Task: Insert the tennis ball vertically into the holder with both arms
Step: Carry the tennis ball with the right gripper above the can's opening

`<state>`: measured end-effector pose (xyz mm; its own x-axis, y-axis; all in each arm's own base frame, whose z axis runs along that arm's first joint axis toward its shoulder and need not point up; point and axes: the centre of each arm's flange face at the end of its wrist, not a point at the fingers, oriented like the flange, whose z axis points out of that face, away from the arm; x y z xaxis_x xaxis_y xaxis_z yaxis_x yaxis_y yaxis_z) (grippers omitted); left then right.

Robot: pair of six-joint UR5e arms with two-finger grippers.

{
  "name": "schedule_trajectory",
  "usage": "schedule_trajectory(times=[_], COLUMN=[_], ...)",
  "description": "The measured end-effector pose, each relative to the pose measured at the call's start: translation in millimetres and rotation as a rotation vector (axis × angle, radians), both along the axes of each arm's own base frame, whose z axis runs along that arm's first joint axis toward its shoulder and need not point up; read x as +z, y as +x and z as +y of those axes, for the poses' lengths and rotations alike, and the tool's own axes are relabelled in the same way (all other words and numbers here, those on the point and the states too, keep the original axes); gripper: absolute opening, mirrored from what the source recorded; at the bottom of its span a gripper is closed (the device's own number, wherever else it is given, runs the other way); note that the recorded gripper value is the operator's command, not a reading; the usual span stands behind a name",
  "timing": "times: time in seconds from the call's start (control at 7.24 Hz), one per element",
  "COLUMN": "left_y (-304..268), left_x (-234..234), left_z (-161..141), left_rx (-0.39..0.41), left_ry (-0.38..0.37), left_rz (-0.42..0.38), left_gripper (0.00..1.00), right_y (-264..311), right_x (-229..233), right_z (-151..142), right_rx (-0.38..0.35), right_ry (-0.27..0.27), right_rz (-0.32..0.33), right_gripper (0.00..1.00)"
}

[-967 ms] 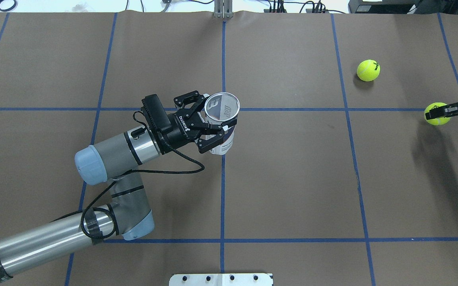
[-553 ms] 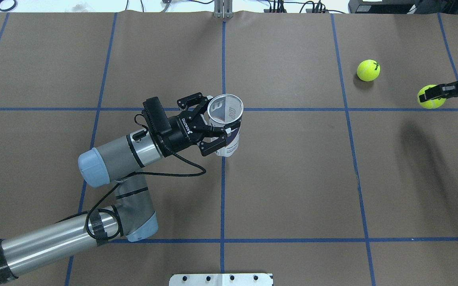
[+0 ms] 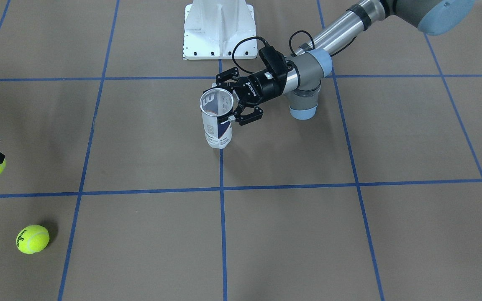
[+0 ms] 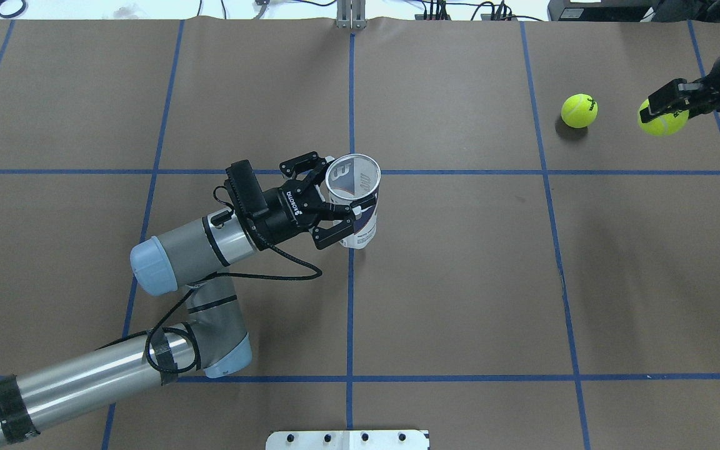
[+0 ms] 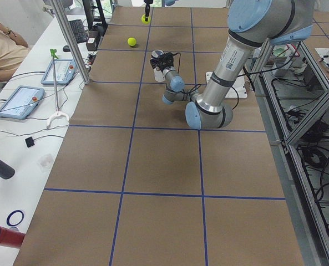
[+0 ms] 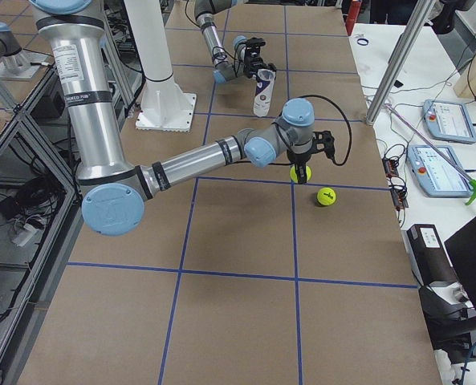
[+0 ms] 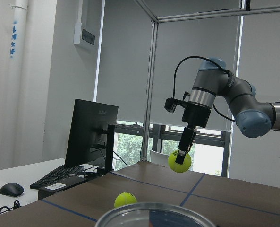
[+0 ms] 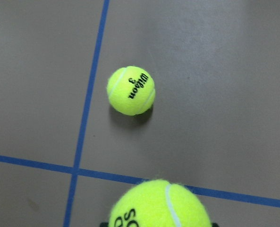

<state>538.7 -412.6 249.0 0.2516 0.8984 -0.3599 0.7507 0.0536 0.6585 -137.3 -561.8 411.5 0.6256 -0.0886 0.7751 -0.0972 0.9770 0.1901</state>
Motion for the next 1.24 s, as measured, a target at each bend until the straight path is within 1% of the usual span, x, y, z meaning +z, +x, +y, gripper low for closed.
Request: schedule_trajectory(times=[0.14, 0.41, 0.55, 0.83, 1.24], left_y=[1.1, 3.2, 5.2, 8.4, 11.2], left_x=[1.9, 5.4, 9.2, 13.4, 14.1], left_z=[-0.5, -1.4, -2.3, -1.7, 1.6], left_rx=[0.000, -0.001, -0.002, 0.000, 0.006], left_ry=[-0.001, -0.005, -0.008, -0.011, -0.011], left_rz=[-0.005, -0.014, -0.023, -0.032, -0.033], left_gripper=[0.70, 0.71, 0.73, 0.75, 0.77], right_y=[-4.3, -26.1, -38.7, -54.5, -83.6], right_x=[-29.7, -92.7, -124.8, -177.5, -243.6], right_z=[-6.0, -16.9, -16.3, -1.5, 16.6], right_rx=[0.023, 0.074, 0.090, 0.108, 0.130], right_ry=[-0.022, -0.074, -0.103, -0.144, -0.197], right_rz=[-0.015, -0.069, -0.093, -0.131, -0.193], right_gripper=[0.00, 0.00, 0.00, 0.00, 0.00])
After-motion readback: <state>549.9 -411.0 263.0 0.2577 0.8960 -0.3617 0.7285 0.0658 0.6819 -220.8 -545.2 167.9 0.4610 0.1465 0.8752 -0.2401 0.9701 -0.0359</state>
